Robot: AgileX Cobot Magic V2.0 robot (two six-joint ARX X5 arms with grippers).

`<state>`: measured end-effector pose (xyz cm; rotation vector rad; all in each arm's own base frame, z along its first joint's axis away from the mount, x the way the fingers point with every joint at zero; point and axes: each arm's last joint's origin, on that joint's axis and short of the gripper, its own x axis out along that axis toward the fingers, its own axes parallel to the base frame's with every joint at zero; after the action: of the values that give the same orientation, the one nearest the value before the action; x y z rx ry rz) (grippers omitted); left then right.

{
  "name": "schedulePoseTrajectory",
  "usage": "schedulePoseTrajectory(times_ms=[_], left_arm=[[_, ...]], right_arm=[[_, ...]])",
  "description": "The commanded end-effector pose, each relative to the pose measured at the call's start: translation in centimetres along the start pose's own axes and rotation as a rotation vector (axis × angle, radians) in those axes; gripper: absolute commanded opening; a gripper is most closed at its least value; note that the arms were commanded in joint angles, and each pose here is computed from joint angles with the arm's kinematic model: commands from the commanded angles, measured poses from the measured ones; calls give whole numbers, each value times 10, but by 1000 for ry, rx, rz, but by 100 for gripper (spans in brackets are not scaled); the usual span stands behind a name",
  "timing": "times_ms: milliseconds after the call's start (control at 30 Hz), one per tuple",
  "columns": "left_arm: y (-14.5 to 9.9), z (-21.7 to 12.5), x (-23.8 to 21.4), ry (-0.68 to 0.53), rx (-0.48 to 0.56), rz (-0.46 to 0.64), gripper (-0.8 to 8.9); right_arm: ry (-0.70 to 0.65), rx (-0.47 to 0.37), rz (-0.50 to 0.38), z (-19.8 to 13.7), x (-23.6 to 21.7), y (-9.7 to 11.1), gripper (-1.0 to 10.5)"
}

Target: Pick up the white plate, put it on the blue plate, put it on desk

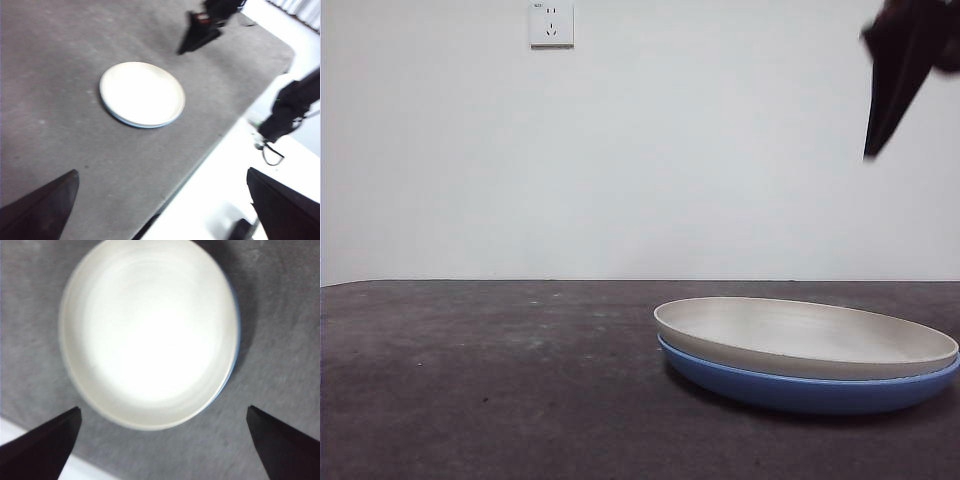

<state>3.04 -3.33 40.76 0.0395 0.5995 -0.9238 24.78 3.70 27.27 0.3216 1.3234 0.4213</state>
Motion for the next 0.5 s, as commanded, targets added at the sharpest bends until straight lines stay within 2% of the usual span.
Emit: schedulePoseTrajectory(times_ms=[33, 233, 500], left_arm=[[-2, 3, -2, -16, 0, -45, 653], [-2, 4, -2, -22, 3, -50, 653], [-2, 4, -2, -28, 5, -52, 653]], right_arm=[[37, -5, 0, 15, 18, -10, 619], [101, 2, -3, 32, 53, -29, 619], [135, 6, 22, 41, 80, -41, 619]])
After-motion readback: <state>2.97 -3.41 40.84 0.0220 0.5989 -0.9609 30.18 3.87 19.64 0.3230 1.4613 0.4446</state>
